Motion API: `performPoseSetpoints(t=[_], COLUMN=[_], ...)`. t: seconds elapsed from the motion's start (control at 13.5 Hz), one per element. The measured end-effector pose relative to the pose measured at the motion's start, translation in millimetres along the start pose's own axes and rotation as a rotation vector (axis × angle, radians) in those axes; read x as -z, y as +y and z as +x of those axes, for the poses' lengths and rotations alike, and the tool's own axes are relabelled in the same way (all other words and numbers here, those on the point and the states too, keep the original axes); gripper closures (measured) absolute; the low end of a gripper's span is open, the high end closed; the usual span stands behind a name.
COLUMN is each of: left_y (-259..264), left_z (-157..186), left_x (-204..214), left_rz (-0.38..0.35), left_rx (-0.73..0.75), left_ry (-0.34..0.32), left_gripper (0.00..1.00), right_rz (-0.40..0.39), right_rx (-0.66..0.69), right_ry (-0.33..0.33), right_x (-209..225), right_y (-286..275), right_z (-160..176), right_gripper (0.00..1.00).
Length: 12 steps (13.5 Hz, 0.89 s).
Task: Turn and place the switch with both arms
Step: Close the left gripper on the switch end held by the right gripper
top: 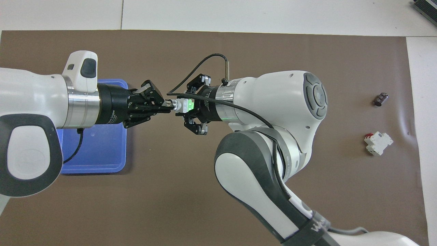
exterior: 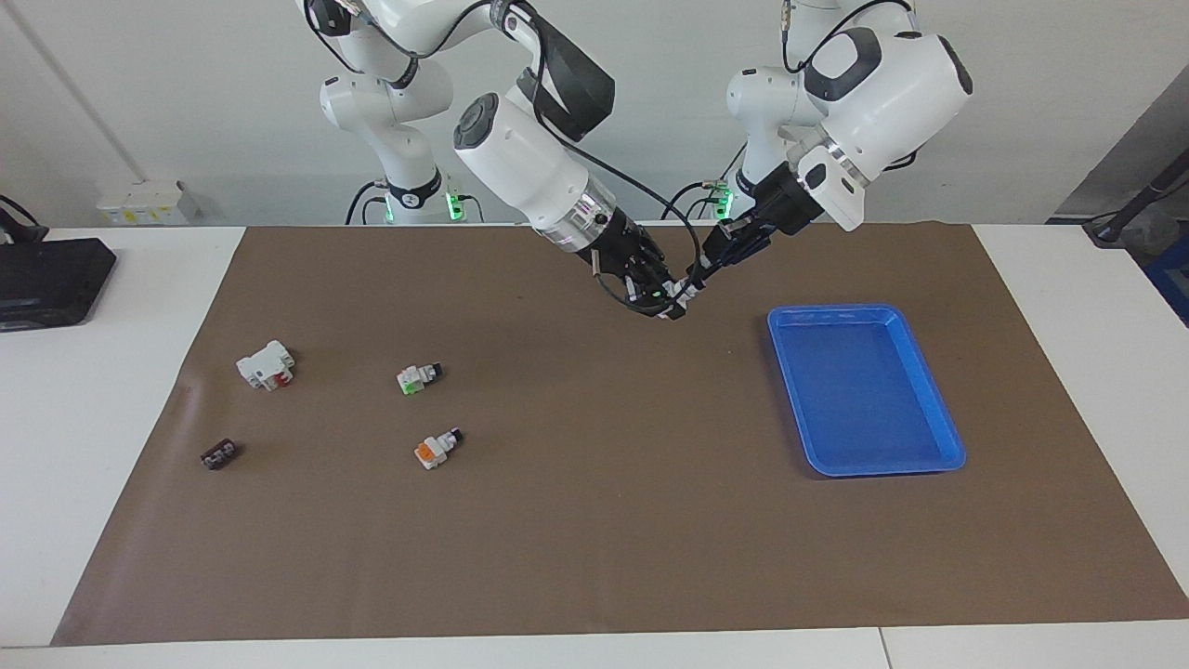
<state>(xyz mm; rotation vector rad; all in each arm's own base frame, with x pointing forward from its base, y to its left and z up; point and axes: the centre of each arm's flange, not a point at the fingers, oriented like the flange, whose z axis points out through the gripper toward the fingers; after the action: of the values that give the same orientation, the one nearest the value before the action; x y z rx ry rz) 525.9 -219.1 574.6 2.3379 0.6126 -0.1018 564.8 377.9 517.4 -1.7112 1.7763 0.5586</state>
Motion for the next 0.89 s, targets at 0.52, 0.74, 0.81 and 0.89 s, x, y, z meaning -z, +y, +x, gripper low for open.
performPoseSetpoints(t=[0.52,0.74,0.81,0.89], left_y=[-0.3,-0.7,-1.0,-1.2], left_z=[0.2,0.6,0.8,1.0], left_x=[-0.1,0.0,0.1,0.2], left_rz=[0.000,0.000,0.000,0.000], left_rx=[-0.022,-0.137,-0.187,-0.239], left_ry=[0.000,0.000,0.000,0.001], left_gripper=[0.89,0.89,0.89,0.89], right_rz=[0.000,0.001,0.002,0.002], right_rx=[0.000,0.000,0.000,0.000], right_ry=[0.000,0.000,0.000,-0.001], right_x=[-0.2,0.0,0.1,0.2], right_y=[0.1,-0.1,-0.2,-0.3], right_z=[0.1,0.1,0.1,0.0], right_gripper=[0.59,0.59,0.59,0.59])
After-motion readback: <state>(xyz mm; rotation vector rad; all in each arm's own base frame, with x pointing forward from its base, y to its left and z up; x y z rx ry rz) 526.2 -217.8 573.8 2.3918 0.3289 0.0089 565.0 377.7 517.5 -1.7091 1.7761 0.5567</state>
